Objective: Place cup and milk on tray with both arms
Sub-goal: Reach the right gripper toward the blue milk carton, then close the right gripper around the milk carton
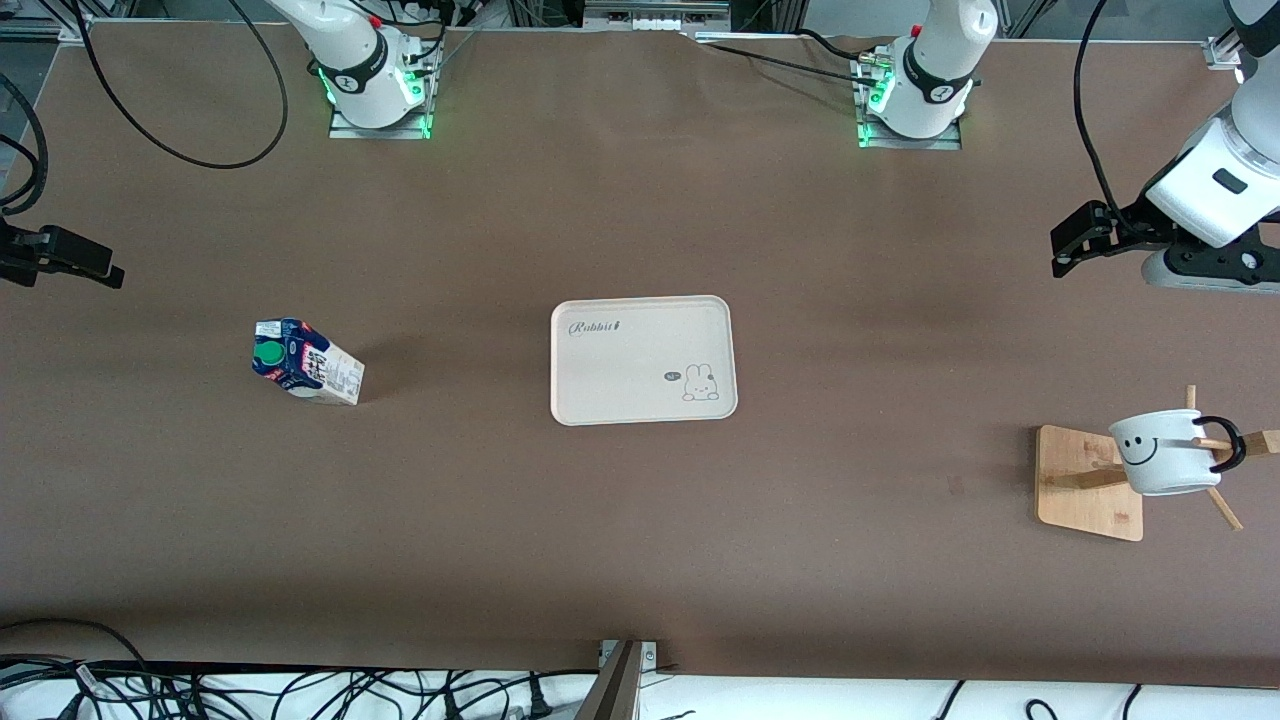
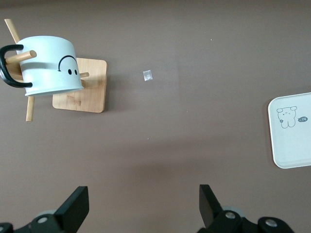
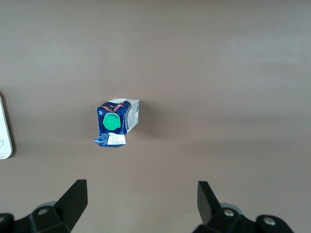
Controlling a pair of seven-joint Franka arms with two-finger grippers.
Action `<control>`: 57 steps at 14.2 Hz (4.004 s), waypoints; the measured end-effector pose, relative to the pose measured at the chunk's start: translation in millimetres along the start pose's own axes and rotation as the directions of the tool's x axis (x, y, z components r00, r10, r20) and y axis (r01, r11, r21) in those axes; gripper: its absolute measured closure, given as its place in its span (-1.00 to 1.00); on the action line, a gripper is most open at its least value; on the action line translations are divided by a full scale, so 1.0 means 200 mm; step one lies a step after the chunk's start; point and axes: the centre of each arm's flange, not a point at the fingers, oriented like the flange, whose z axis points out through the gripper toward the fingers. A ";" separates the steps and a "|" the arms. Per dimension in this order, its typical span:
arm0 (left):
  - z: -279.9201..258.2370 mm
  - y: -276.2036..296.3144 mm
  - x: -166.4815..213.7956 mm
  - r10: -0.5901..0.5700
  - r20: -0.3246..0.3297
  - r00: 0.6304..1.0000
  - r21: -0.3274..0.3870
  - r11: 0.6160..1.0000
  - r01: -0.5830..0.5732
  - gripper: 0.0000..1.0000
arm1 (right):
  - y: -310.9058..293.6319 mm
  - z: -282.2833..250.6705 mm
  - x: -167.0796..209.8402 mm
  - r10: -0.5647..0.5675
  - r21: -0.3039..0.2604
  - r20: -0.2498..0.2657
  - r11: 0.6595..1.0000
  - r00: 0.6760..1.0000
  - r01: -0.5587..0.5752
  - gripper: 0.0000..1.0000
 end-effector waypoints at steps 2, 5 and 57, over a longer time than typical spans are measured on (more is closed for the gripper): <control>0.00 0.00 0.00 0.000 0.001 1.000 0.000 1.000 0.000 -1.00 | 0.00 0.00 0.00 -0.001 0.000 0.000 1.000 1.000 0.001 -1.00; 0.00 -0.02 0.00 -0.009 0.001 1.000 0.000 1.000 0.009 -1.00 | -0.02 0.01 0.01 -0.008 0.000 0.004 1.000 1.000 0.008 -1.00; 0.03 -0.28 0.00 -0.072 0.062 0.995 0.001 0.997 0.072 -1.00 | -0.39 1.17 0.40 -0.091 0.078 0.282 0.994 0.955 0.071 -1.00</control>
